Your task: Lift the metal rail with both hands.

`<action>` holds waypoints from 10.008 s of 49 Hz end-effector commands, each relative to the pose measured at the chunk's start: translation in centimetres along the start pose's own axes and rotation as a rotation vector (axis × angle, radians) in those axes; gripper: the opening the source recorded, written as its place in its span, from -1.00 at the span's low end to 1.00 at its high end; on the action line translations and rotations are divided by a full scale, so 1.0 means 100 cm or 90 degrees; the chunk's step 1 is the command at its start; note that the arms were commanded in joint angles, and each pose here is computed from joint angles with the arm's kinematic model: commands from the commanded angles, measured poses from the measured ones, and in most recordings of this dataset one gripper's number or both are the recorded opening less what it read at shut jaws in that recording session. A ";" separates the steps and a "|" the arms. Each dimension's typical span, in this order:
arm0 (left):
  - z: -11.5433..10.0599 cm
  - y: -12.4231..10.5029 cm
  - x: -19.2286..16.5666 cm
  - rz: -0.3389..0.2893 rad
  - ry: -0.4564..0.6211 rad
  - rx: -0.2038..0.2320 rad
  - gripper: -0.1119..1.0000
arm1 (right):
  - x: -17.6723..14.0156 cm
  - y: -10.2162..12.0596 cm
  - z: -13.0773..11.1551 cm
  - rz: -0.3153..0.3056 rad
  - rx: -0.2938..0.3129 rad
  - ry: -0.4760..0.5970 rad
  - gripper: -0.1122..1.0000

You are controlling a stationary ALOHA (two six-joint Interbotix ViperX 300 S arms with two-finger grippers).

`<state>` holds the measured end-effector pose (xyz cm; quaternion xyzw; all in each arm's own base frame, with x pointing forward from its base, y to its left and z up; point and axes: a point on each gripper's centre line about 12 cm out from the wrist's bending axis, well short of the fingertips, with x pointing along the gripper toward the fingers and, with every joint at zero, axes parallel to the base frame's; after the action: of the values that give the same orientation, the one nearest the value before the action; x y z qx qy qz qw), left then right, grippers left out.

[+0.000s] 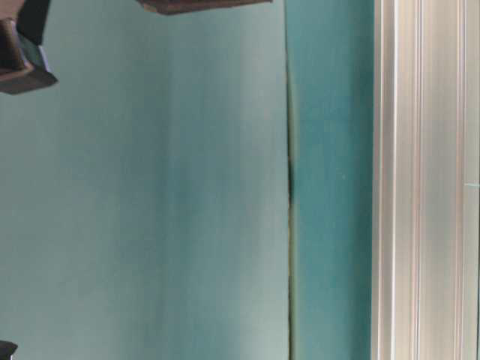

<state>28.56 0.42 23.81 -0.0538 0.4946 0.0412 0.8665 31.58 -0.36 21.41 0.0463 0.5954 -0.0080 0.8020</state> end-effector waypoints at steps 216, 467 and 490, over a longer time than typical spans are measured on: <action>0.038 -0.013 -0.060 -0.005 0.011 0.010 -0.24 | -0.083 0.010 0.029 0.019 0.036 0.013 -0.12; -0.029 -0.005 0.118 0.017 0.157 0.003 -0.24 | 0.086 0.009 -0.023 -0.014 0.052 0.054 -0.12; -0.024 0.004 0.119 0.021 0.146 -0.013 -0.24 | 0.089 0.008 -0.021 -0.014 0.054 0.049 -0.12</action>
<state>31.96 0.39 11.69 -0.0434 0.6039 0.0442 0.7947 31.80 0.84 11.97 0.0679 0.6326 -0.0396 0.7704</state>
